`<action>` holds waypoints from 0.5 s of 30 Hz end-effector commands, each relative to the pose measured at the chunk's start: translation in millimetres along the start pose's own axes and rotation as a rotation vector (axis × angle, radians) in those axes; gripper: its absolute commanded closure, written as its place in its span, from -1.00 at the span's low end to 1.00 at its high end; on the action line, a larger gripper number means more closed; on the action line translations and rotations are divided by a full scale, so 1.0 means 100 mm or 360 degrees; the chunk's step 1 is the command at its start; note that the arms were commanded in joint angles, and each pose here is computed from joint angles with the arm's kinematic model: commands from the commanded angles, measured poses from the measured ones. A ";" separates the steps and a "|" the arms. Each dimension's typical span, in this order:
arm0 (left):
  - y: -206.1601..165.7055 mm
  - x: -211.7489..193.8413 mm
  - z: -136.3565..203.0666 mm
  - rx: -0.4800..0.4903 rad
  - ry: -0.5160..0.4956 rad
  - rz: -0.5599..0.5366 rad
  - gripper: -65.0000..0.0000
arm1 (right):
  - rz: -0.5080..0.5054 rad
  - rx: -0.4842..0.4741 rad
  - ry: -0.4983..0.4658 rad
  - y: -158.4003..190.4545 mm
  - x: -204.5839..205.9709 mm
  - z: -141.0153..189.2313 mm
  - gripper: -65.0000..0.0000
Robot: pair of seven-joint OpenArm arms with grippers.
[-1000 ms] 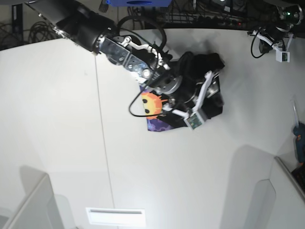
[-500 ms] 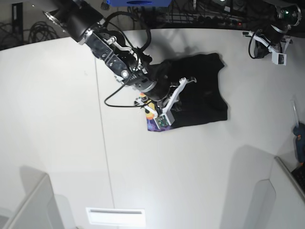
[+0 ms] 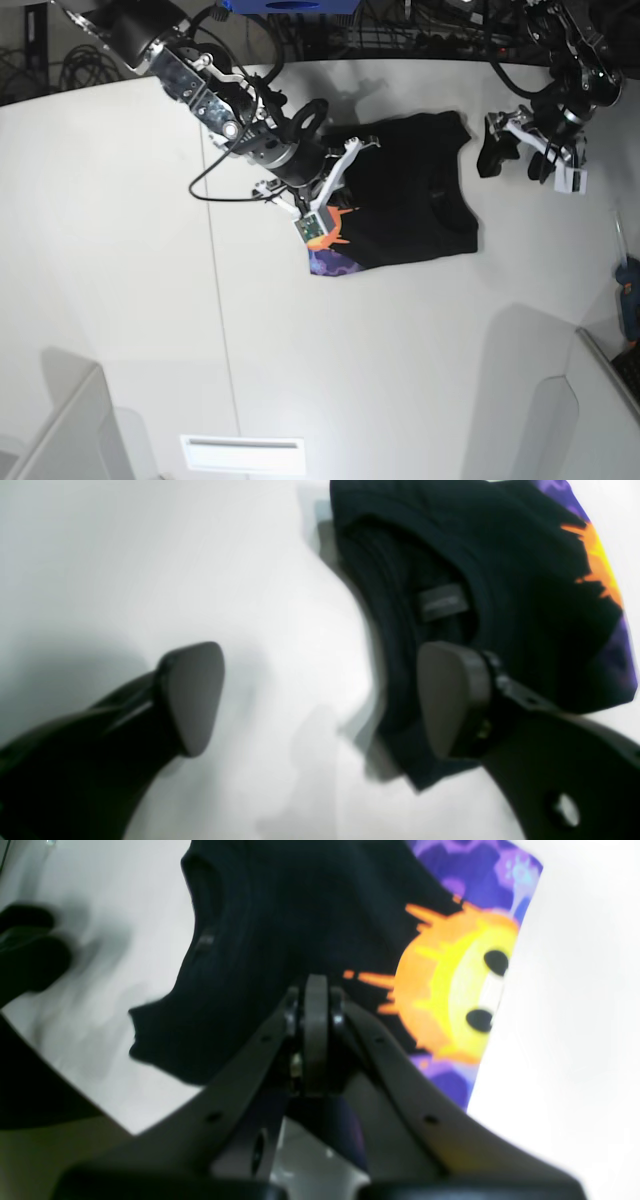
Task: Fold the T-shirt properly
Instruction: 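Grasp the bundle's edges with both grippers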
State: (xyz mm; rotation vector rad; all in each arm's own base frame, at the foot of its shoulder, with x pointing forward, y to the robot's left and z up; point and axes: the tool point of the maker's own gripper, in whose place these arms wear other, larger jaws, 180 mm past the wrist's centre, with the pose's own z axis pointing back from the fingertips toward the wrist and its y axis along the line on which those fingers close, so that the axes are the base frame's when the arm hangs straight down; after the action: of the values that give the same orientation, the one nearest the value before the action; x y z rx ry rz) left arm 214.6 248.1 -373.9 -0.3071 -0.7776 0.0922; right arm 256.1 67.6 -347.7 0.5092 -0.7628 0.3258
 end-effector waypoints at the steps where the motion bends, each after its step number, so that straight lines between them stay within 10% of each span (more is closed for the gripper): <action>1: 0.03 0.07 -0.02 -0.0008 -0.0013 0.0006 -0.83 | -0.0012 -0.0017 -0.0103 -0.05 0.18 0.05 1.00; 15: -0.37 -0.10 -0.61 -0.0277 0.0166 0.0137 -0.83 | -0.0155 -0.0166 -0.0083 -0.42 0.01 0.20 1.00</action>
State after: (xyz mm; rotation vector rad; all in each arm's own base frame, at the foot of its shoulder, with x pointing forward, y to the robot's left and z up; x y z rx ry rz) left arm 250.1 194.4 -409.7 -0.5186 -0.6834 0.1010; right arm 256.9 19.0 -361.3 0.4385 -0.7500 0.1830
